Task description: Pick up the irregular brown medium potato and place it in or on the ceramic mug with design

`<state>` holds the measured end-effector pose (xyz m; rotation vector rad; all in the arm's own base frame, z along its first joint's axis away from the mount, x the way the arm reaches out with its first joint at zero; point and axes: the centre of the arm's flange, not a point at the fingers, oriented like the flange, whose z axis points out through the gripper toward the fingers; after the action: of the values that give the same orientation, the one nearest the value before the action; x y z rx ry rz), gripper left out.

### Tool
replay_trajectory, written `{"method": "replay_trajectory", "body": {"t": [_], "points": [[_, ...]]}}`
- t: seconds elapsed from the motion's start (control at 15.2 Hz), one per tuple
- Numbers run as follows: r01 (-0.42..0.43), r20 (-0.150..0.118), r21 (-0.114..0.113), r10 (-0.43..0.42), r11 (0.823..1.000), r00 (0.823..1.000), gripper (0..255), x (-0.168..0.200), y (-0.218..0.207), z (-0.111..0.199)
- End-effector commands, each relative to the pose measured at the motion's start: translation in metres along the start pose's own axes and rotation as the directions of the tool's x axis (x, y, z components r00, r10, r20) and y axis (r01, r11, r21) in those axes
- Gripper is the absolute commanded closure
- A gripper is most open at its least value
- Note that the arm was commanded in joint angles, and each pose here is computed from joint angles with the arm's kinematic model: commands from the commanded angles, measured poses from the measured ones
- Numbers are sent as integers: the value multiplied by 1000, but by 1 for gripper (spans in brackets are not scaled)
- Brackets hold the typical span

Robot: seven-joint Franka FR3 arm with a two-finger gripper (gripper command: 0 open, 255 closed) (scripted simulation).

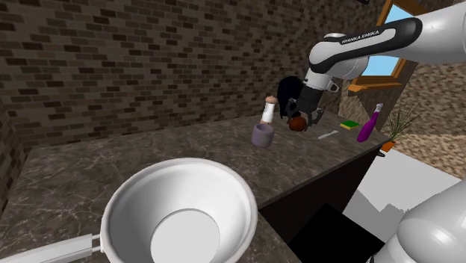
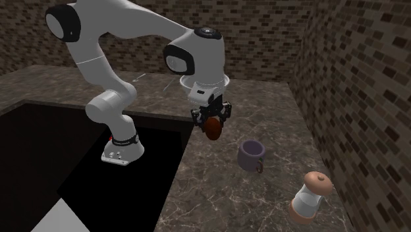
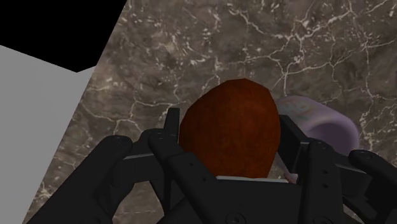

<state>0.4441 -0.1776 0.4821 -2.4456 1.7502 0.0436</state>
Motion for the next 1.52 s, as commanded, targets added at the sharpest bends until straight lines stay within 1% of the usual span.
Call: {"method": "replay_trajectory", "body": {"t": [0.0, 0.13, 0.86, 0.92, 1.45], "points": [[0, 0, 0, 0, 1000, 1000, 255, 0, -1, -11], [0, 0, 0, 0, 1000, 1000, 255, -1, -1, -19], [0, 0, 0, 0, 1000, 1000, 255, 55, -135, -17], [0, 0, 0, 0, 1000, 1000, 255, 62, -153, -17], [0, 0, 0, 0, 1000, 1000, 255, 66, -149, 25]]}}
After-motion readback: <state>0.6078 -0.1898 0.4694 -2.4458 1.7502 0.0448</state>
